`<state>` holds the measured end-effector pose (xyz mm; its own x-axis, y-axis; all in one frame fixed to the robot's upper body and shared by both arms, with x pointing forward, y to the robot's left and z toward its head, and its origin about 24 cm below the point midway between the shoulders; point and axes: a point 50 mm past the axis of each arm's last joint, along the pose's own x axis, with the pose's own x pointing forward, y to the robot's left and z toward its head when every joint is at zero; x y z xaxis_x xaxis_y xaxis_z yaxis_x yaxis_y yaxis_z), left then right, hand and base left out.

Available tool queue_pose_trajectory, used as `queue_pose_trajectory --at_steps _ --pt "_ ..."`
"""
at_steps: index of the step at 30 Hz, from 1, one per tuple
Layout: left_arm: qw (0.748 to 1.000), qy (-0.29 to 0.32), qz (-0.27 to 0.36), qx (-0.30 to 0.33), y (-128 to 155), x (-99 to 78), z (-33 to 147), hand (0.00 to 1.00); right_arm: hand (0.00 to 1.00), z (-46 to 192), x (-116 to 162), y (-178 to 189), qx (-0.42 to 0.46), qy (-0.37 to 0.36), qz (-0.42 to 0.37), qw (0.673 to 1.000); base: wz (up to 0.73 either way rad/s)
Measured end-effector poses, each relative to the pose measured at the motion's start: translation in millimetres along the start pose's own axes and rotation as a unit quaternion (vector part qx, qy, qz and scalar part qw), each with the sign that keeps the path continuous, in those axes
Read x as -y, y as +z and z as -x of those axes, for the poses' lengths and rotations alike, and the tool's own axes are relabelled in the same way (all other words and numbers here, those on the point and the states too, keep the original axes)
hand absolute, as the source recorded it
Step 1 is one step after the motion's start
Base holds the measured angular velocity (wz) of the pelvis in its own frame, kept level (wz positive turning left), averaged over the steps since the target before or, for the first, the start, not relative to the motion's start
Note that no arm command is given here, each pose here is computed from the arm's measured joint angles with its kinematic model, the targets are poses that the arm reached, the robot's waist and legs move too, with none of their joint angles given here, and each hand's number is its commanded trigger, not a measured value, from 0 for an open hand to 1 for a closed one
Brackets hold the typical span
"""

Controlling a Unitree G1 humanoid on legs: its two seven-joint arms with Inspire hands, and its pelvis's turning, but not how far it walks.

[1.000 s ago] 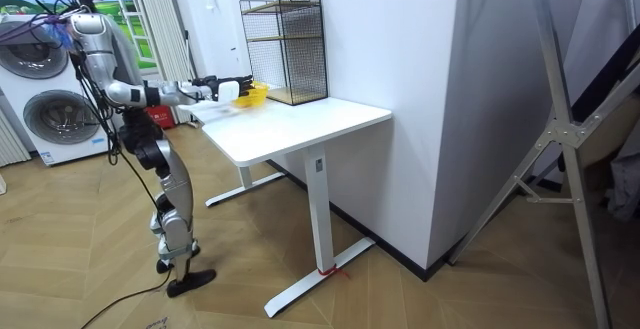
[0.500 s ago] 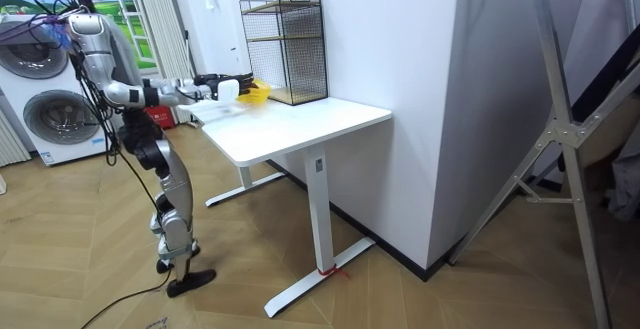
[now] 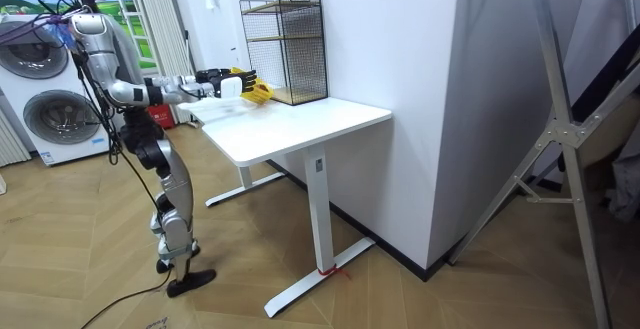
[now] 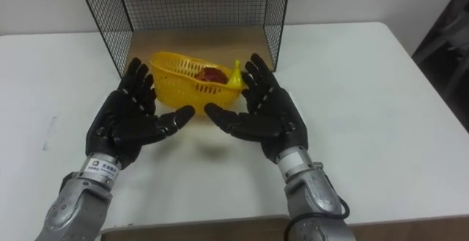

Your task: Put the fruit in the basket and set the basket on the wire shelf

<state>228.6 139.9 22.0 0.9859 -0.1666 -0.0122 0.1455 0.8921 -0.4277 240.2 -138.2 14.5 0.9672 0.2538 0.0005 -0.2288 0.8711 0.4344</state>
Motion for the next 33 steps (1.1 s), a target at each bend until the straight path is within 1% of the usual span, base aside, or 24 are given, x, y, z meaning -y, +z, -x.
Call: queue_pose_trajectory --at_steps 13,19,33 --pt "1.0 -0.004 -0.001 0.016 2.5 1.8 0.0 0.0 0.0 -0.5 -1.8 2.5 0.005 0.004 0.003 1.0 0.0" --pt "1.0 -0.005 -0.001 0.018 2.5 2.4 0.0 0.0 0.0 -1.6 -5.5 9.3 0.023 0.012 0.006 1.0 0.0" --pt "1.0 -0.005 -0.004 0.016 2.5 1.8 0.3 0.0 0.0 -1.5 -5.4 9.2 0.023 0.012 0.006 1.0 0.0"
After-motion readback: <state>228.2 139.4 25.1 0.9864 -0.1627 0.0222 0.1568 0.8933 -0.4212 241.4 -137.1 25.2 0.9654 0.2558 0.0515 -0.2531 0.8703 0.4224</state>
